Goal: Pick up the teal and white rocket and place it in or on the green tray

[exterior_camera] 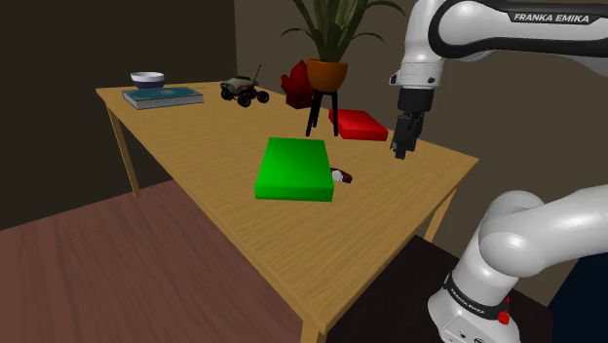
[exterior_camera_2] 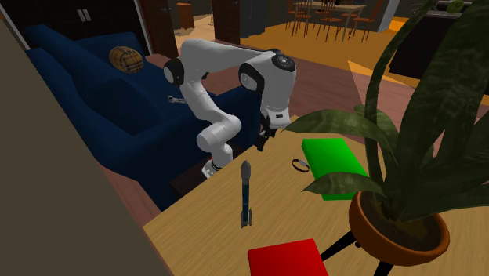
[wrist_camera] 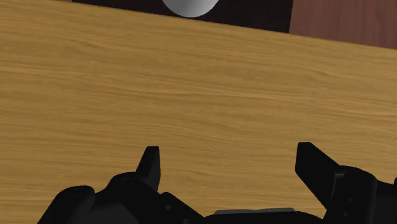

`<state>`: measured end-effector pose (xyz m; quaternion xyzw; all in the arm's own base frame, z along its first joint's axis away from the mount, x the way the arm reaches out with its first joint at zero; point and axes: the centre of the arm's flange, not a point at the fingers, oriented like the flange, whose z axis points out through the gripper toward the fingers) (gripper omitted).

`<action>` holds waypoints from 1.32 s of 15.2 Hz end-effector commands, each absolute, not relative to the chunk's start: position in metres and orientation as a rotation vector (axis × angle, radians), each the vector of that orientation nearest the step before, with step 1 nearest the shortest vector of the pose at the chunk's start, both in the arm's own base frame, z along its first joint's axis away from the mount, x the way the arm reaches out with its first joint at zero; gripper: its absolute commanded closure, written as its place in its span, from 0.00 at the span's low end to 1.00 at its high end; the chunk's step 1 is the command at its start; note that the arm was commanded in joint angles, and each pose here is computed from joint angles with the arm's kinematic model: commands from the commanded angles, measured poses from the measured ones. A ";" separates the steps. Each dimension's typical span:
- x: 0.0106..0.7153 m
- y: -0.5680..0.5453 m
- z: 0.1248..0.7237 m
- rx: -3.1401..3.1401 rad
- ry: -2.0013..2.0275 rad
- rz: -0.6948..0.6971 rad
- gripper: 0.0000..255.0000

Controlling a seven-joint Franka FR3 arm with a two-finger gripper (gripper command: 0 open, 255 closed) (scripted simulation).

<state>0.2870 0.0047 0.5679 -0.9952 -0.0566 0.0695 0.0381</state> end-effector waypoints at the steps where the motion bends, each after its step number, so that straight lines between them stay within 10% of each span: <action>1: 0.287 0.005 0.568 -3.053 -0.174 0.213 0.00; 20: 0.265 -0.256 0.570 -2.821 -1.005 -0.740 0.00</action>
